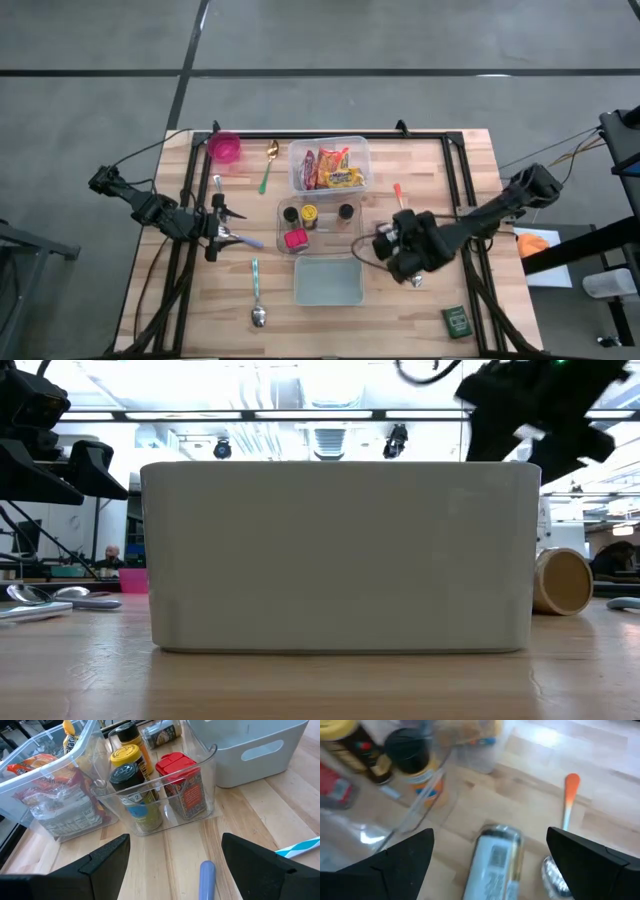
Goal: Pick & Place Food Item
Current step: Put the gold spice bottle into the transparent bin
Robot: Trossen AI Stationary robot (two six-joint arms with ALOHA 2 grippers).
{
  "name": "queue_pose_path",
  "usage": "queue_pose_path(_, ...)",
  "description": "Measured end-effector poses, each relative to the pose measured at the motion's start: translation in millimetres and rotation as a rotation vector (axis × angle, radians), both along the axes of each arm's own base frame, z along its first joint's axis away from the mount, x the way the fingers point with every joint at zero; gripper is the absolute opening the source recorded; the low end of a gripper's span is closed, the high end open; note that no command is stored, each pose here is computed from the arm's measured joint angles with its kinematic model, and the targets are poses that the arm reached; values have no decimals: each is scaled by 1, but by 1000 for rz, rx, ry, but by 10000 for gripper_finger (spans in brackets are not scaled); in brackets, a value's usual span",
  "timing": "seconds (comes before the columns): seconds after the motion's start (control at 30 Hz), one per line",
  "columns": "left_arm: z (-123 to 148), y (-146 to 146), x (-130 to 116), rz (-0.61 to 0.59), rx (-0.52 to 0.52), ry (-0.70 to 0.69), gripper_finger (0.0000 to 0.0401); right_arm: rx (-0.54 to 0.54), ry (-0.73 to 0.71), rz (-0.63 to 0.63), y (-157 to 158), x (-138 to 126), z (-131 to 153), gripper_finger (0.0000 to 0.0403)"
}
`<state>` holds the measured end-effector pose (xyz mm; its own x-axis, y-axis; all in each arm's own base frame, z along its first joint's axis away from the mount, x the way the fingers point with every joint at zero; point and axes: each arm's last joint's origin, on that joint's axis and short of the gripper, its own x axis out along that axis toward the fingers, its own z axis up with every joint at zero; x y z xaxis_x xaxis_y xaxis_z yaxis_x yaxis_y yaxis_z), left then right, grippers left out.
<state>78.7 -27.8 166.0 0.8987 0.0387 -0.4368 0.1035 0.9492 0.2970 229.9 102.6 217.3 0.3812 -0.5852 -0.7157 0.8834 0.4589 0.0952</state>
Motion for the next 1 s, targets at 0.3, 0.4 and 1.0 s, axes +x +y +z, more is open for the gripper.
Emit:
queue_pose_path(0.3,0,0,0,0,0,0,316,33,-100,59,38,-20,-2,384)
queue_pose_path(0.4,0,0,0,0,0,0,316,9,-101,59,45,-21,-10,384)
queue_pose_path(1.0,0,0,0,-1,0,0,316,-135,12,1,86,-2,-60,384)
